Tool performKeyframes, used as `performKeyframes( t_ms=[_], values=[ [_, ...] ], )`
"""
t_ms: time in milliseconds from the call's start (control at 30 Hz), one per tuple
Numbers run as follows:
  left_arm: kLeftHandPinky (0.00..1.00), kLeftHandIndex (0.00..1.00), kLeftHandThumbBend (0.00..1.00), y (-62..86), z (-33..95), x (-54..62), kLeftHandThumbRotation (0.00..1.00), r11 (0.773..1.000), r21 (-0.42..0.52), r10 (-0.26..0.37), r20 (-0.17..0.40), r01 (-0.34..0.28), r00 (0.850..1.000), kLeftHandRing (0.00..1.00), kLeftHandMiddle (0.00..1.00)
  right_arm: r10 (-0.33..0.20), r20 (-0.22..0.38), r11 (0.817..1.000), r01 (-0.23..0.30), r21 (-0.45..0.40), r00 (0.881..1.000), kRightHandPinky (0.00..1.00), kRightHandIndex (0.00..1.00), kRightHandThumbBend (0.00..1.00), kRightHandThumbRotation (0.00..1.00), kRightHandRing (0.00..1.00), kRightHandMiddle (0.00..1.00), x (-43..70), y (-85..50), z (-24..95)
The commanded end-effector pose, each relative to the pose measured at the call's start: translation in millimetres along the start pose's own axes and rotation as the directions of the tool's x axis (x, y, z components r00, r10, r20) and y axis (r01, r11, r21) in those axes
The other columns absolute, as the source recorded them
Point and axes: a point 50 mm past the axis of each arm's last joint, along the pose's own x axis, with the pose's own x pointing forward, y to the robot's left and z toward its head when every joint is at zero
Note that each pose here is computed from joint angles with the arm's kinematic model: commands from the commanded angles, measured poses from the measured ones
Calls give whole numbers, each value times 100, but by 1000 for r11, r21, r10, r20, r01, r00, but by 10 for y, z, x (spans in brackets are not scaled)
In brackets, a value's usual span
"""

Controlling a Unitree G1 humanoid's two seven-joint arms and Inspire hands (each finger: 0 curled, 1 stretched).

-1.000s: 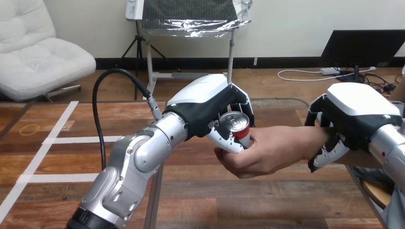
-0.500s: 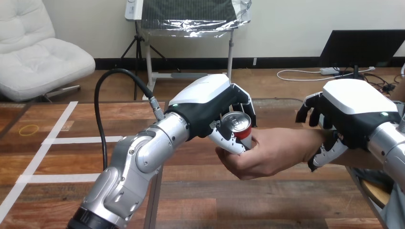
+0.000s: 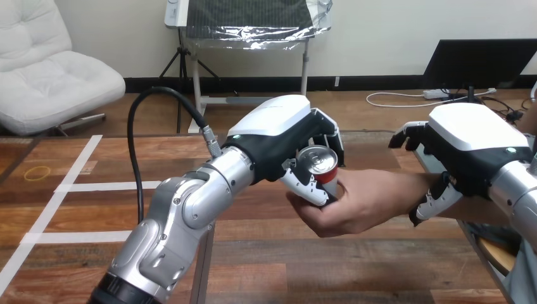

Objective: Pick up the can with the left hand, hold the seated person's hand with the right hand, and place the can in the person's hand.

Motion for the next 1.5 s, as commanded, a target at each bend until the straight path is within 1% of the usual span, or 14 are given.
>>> performKeyframes(
  t_ms=[0, 133, 233, 267, 433, 533, 600, 800, 867, 1000, 1100, 1167, 1300, 1467],
  values=[
    [32, 50, 63, 119, 236, 113, 0, 998, 50, 20, 106, -26, 994, 38, 46, -142, 15, 989, 142, -31, 990, 68, 81, 86, 0, 77, 80, -34, -304, 14],
    [33, 50, 63, 127, 222, 104, 0, 996, 80, 18, 111, -27, 994, 39, 47, -138, 10, 990, 139, -28, 990, 70, 82, 86, 0, 79, 82, -42, -294, 14],
    [35, 52, 63, 131, 210, 98, 0, 994, 107, 14, 110, -25, 994, 42, 49, -138, 8, 990, 138, -28, 990, 72, 83, 86, 0, 81, 84, -48, -287, 14],
    [37, 53, 63, 132, 207, 97, 1, 993, 113, 11, 108, -24, 994, 45, 51, -138, 8, 990, 138, -28, 990, 73, 84, 86, 0, 82, 85, -50, -284, 13],
    [40, 57, 62, 141, 194, 87, 3, 992, 129, 1, 93, -13, 996, 50, 56, -138, 6, 990, 138, -34, 990, 75, 85, 86, 1, 84, 87, -54, -270, 9],
    [42, 60, 62, 150, 191, 77, 6, 992, 129, -2, 88, -10, 996, 53, 59, -137, 3, 990, 137, -36, 991, 76, 86, 86, 1, 86, 88, -54, -263, 7],
    [46, 64, 63, 157, 190, 69, 8, 992, 128, -4, 87, -8, 996, 59, 64, -136, 0, 990, 136, -38, 991, 77, 87, 86, 1, 87, 89, -54, -259, 5],
    [54, 70, 63, 182, 177, 47, 11, 992, 127, -20, 76, 10, 997, 67, 72, -134, -3, 990, 134, -44, 991, 79, 88, 86, 1, 88, 90, -57, -246, 5],
    [58, 73, 63, 193, 170, 42, 13, 993, 119, -34, 72, 25, 997, 71, 75, -130, -6, 991, 130, -41, 991, 80, 88, 86, 1, 88, 90, -57, -241, 1],
    [63, 77, 64, 213, 159, 39, 15, 993, 106, -66, 68, 58, 996, 75, 79, -127, -8, 991, 126, -43, 992, 80, 88, 85, 1, 89, 90, -59, -240, -1],
    [67, 80, 64, 234, 150, 39, 18, 991, 99, -100, 59, 93, 993, 78, 81, -126, -8, 991, 126, -39, 992, 80, 88, 85, 0, 89, 90, -62, -243, -1],
    [70, 82, 66, 262, 137, 38, 21, 990, 72, -129, 52, 125, 990, 80, 83, -123, -11, 992, 122, -35, 992, 81, 88, 84, 0, 89, 90, -62, -246, -7],
    [73, 84, 68, 292, 128, 35, 23, 987, 54, -157, 45, 154, 987, 82, 84, -120, -14, 992, 120, -31, 993, 81, 88, 84, 0, 89, 90, -62, -246, -14],
    [73, 84, 70, 320, 121, 26, 24, 985, 54, -165, 42, 163, 985, 82, 84, -119, -14, 992, 119, -34, 993, 81, 88, 83, 0, 89, 90, -63, -247, -19]
  ],
)
